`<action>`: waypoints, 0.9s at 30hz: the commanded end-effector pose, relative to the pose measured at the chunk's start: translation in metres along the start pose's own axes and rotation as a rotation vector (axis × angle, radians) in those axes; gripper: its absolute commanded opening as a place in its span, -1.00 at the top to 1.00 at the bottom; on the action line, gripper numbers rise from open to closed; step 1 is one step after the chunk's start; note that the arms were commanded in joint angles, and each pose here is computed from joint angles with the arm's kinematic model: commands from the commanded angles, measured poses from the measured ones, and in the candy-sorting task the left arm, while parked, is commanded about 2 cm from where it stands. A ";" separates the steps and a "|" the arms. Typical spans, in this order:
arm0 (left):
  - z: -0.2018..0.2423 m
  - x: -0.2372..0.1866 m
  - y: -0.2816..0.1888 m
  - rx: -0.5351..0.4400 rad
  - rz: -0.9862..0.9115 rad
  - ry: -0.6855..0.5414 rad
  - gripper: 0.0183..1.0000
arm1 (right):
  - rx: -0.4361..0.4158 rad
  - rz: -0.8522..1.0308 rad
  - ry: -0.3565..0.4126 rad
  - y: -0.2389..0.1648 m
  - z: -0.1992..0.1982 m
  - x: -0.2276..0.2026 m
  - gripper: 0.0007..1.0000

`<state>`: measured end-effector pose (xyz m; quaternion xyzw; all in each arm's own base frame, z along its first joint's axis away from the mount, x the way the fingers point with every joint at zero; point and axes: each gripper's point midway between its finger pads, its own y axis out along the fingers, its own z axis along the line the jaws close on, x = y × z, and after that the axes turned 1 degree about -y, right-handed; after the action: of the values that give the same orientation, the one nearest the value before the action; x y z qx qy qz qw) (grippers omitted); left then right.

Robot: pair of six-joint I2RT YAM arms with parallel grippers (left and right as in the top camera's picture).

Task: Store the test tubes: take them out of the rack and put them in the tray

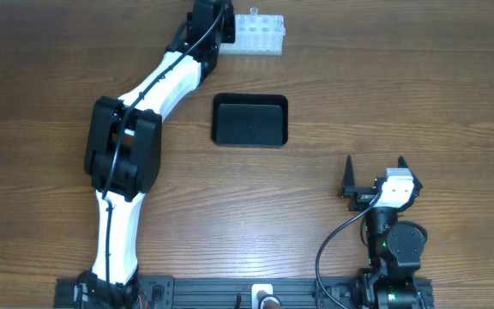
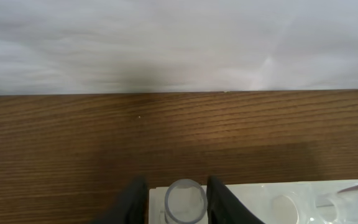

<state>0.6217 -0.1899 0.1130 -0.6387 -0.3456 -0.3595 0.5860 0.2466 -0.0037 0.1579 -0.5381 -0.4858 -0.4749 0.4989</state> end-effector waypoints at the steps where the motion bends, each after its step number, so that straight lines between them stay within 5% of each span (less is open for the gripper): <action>1: -0.005 -0.001 0.005 -0.022 0.000 -0.008 0.46 | -0.001 0.005 -0.001 0.000 0.000 -0.003 -0.99; 20: -0.006 0.003 0.003 -0.030 -0.005 -0.009 0.76 | -0.001 0.005 -0.001 0.000 0.000 -0.003 -0.99; 27: -0.013 0.045 -0.026 -0.052 -0.081 -0.019 0.77 | -0.001 0.005 -0.001 0.000 0.000 -0.003 -0.98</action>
<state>0.6208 -0.1946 0.1129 -0.6455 -0.3401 -0.3625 0.5798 0.2466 -0.0037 0.1578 -0.5382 -0.4855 -0.4750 0.4990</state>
